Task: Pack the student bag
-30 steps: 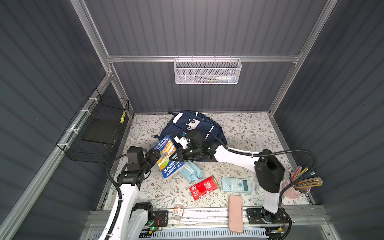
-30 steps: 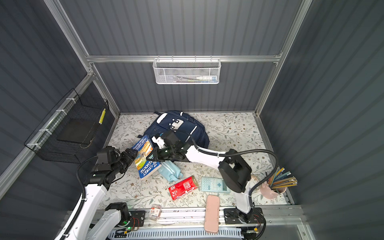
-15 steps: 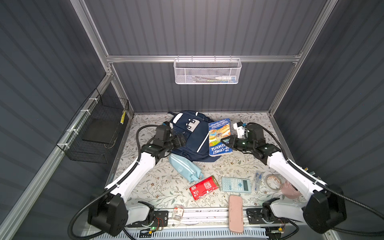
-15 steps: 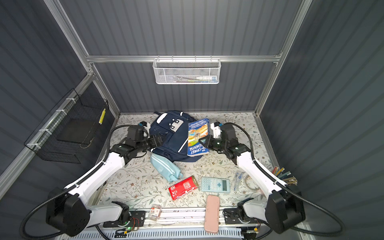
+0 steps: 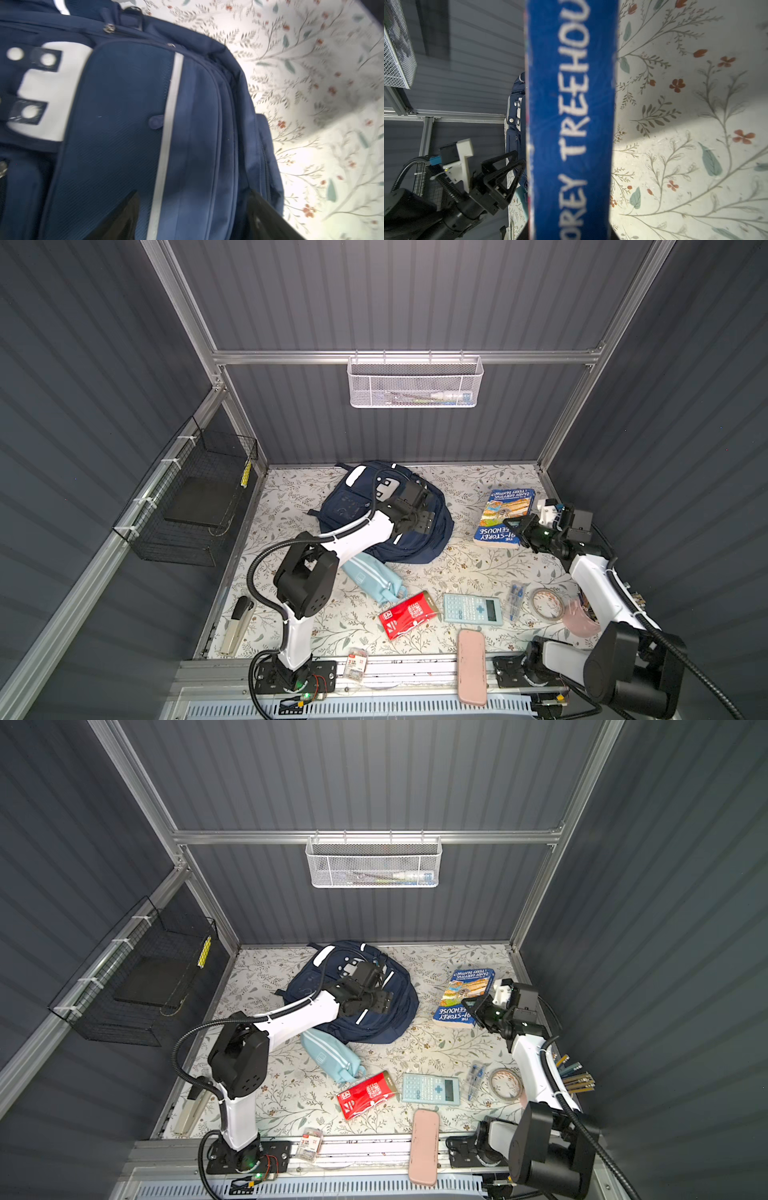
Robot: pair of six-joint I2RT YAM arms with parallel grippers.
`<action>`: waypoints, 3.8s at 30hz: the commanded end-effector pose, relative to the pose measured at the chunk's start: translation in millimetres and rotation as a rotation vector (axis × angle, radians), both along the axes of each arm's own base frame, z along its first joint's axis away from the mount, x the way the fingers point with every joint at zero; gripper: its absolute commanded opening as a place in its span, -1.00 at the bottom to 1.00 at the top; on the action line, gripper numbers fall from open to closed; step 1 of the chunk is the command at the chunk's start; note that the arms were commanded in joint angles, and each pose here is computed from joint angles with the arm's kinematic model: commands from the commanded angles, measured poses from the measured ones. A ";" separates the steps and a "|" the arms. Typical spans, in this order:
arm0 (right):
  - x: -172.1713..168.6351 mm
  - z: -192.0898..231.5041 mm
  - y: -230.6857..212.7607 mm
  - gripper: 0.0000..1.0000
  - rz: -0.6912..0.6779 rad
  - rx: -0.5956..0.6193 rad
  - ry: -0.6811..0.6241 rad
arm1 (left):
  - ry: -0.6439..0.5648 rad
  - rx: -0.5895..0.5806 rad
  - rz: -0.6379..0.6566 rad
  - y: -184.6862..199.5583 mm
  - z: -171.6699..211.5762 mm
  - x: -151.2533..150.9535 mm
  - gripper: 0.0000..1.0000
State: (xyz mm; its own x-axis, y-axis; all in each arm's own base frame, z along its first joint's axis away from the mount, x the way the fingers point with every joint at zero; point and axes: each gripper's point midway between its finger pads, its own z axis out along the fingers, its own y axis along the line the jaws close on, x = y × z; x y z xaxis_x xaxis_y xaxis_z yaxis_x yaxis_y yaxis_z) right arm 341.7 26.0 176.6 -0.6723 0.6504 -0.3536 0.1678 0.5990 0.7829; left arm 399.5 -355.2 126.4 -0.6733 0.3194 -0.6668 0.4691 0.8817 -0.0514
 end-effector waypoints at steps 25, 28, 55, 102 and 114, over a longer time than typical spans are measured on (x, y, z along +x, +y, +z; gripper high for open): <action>19.0 21.4 125.6 -1.00 0.343 0.256 -0.162 | -0.126 -0.041 0.024 29.5 125.2 26.3 -1.00; 37.0 29.2 158.0 -1.00 0.399 0.289 -0.182 | -0.128 -0.051 0.023 31.1 134.7 27.4 -1.00; 148.7 -83.2 334.0 0.17 0.291 0.221 -0.028 | -0.145 -0.195 0.041 26.3 168.2 51.7 -1.00; 48.4 -98.1 207.2 0.28 0.308 -0.397 0.024 | 0.303 -0.259 0.413 150.6 -58.7 -10.1 0.70; -40.2 -102.7 323.0 0.30 0.624 -0.352 0.007 | 0.268 -0.275 0.534 199.5 -44.7 -73.8 0.78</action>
